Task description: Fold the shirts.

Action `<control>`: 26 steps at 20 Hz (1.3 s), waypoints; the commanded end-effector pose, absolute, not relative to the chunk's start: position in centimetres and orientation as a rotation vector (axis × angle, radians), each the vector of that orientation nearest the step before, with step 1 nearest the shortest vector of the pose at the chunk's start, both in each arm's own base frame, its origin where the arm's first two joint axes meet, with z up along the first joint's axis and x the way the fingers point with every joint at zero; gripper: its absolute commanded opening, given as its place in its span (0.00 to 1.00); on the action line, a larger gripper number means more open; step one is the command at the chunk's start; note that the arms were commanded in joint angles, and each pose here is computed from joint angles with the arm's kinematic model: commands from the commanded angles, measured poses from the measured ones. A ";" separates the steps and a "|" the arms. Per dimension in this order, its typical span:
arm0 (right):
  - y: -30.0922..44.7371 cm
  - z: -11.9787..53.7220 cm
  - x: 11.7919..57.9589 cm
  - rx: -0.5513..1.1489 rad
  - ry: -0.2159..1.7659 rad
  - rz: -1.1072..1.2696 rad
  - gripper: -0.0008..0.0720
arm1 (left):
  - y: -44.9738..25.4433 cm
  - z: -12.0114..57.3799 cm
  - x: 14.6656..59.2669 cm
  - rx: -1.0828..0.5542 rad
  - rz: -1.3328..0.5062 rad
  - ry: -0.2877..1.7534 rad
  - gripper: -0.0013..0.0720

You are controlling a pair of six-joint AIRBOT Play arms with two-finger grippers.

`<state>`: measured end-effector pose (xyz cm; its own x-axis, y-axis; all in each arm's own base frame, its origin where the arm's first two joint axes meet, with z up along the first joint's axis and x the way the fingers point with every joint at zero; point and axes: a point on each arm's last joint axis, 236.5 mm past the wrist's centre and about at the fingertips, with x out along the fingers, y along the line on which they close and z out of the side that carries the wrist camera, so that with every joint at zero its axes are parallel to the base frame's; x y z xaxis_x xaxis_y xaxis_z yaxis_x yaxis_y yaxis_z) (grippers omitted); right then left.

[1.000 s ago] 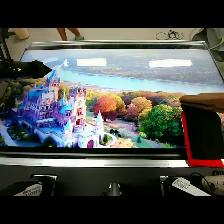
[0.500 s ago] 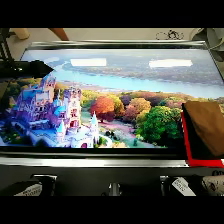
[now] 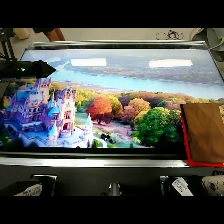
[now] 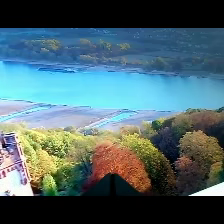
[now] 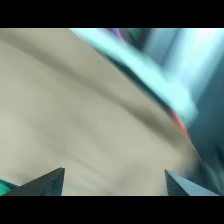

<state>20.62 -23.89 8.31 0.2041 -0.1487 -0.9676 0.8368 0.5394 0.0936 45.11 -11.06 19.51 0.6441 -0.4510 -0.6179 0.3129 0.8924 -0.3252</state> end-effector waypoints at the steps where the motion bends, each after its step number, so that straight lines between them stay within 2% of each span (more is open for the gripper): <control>1: -22.4 17.5 32.2 0.435 0.854 -0.529 0.92 | -6.3 17.2 46.4 0.058 -0.187 0.816 0.05; 3: -15.0 20.4 39.3 0.260 0.762 -0.345 0.92 | -3.4 15.1 46.6 0.183 0.005 0.886 0.07; 4: -11.3 19.9 41.2 0.209 0.770 -0.292 0.87 | -3.8 13.2 46.0 0.173 0.018 0.958 0.35; 5: -7.9 18.3 42.4 0.178 0.824 -0.256 0.84 | -4.3 10.9 44.7 0.146 0.012 1.066 0.80; 6: -4.3 15.4 42.6 0.167 0.933 -0.196 0.85 | -4.8 8.2 42.3 0.128 0.002 1.220 0.97; 8: 0.5 9.2 40.5 0.179 1.215 -0.088 0.89 | -5.6 5.0 39.3 0.106 -0.029 1.351 0.96; 11: 1.5 5.5 37.1 0.160 1.461 -0.054 0.91 | -6.2 4.6 38.9 0.040 -0.042 1.233 0.96; 12: 1.0 5.4 37.0 0.144 1.465 -0.071 0.94 | -6.1 4.8 38.8 0.037 -0.042 1.215 0.96; 26: 0.8 5.4 37.0 0.140 1.466 -0.077 0.93 | -6.3 4.6 39.3 0.033 -0.048 1.203 0.96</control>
<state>37.06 0.79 5.46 0.1085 0.0336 -0.9935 0.1378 0.9893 0.0485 39.23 -6.26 4.67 0.3565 -0.0177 -0.9341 0.0548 0.9985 0.0020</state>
